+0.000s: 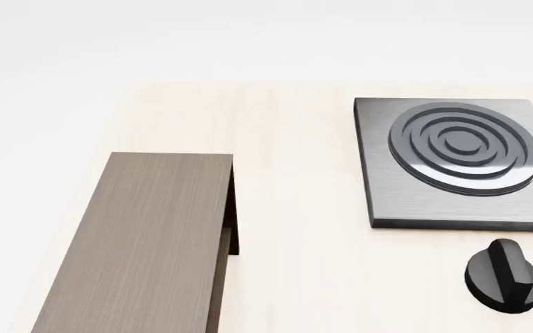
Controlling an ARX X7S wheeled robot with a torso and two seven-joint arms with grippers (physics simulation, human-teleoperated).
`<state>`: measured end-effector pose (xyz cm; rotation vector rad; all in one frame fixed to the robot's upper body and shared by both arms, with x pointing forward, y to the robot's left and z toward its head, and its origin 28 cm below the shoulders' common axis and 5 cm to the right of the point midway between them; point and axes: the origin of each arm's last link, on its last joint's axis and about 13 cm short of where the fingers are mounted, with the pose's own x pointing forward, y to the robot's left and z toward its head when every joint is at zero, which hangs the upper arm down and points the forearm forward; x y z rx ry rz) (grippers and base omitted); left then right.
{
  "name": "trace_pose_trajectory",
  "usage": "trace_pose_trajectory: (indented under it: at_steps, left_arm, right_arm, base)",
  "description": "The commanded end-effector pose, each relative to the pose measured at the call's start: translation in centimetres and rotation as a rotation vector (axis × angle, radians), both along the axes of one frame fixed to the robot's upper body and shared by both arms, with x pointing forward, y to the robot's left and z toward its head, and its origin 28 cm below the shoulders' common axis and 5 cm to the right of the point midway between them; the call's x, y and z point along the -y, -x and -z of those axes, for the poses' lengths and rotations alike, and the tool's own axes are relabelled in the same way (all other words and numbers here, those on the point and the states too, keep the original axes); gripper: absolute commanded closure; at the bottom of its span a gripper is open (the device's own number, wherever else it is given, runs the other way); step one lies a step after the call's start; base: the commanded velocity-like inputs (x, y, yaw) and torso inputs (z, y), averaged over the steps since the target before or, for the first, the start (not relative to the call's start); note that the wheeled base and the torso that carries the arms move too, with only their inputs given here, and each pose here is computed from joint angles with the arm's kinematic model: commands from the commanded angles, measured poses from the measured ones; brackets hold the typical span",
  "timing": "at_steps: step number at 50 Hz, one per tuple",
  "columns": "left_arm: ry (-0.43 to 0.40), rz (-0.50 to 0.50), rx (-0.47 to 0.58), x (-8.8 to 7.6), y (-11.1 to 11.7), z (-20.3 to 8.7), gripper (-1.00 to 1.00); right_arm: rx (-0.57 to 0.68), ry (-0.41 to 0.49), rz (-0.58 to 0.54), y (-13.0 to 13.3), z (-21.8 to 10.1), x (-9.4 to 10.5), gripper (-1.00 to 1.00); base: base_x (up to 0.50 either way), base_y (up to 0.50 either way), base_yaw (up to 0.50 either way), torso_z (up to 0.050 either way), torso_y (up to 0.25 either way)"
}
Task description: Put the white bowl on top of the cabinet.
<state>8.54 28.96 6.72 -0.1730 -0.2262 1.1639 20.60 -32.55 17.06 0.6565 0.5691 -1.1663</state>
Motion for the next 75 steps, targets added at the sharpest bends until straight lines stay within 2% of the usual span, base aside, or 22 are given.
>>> trace_pose_trajectory:
  at_steps: [1,9,15,29,37,38,46,49,53,66,75]
  left_arm:
    - [-0.048,0.064,-0.036,0.7,-0.2,0.5,-1.0]
    - [-0.049,0.064,-0.041,0.7,-0.3,0.5,-1.0]
    - [-0.051,0.065,-0.044,0.7,-0.4,0.5,-1.0]
    - [-0.05,0.066,-0.049,0.7,-0.5,0.6,-1.0]
    - [-0.05,0.064,-0.049,0.7,-0.4,0.6,-1.0]
    - [-0.05,0.064,-0.048,0.7,-0.4,0.6,-1.0]
    - [-0.045,0.064,-0.043,0.7,-0.3,0.6,-1.0]
    - [-0.043,0.065,-0.04,0.7,-0.3,0.6,-1.0]
    - [-0.041,0.067,-0.037,0.7,-0.3,0.6,-1.0]
    - [-0.038,0.065,-0.036,0.6,-0.3,0.6,-1.0]
    - [-0.033,0.066,-0.032,0.6,-0.3,0.7,-1.0]
  right_arm:
    - [0.014,-0.023,0.004,0.2,1.9,0.4,-1.0]
    - [-0.006,-0.04,0.009,0.1,3.4,0.5,-1.0]
    - [-0.013,-0.035,-0.055,-0.6,3.6,0.2,-1.0]
    - [-0.033,-0.038,-0.125,-1.8,4.3,-0.4,-1.0]
    - [-0.032,-0.047,-0.078,-1.2,4.8,0.0,-1.0]
    - [-0.047,-0.04,-0.07,-1.1,4.8,0.1,1.0]
    - [-0.023,-0.047,-0.041,-0.9,4.5,0.1,1.0]
    - [-0.007,-0.038,0.034,-0.2,4.5,0.3,1.0]
    - [-0.005,-0.043,0.051,0.3,4.4,0.6,1.0]
    - [0.014,-0.033,0.04,0.2,4.1,0.4,1.0]
    - [0.066,0.014,-0.005,-0.7,2.1,-0.4,1.0]
  base:
    - [0.0,0.0,0.0,0.0,0.0]
    - [0.0,0.0,0.0,0.0,0.0]
    - [0.0,0.0,0.0,0.0,0.0]
    - [0.0,0.0,0.0,0.0,0.0]
    - [0.0,0.0,0.0,0.0,0.0]
    - [0.0,0.0,0.0,0.0,0.0]
    - [0.0,0.0,0.0,0.0,0.0]
    - [0.0,0.0,0.0,0.0,0.0]
    - [0.0,0.0,0.0,0.0,0.0]
    - [0.0,0.0,0.0,0.0,0.0]
    - [0.0,0.0,0.0,0.0,0.0]
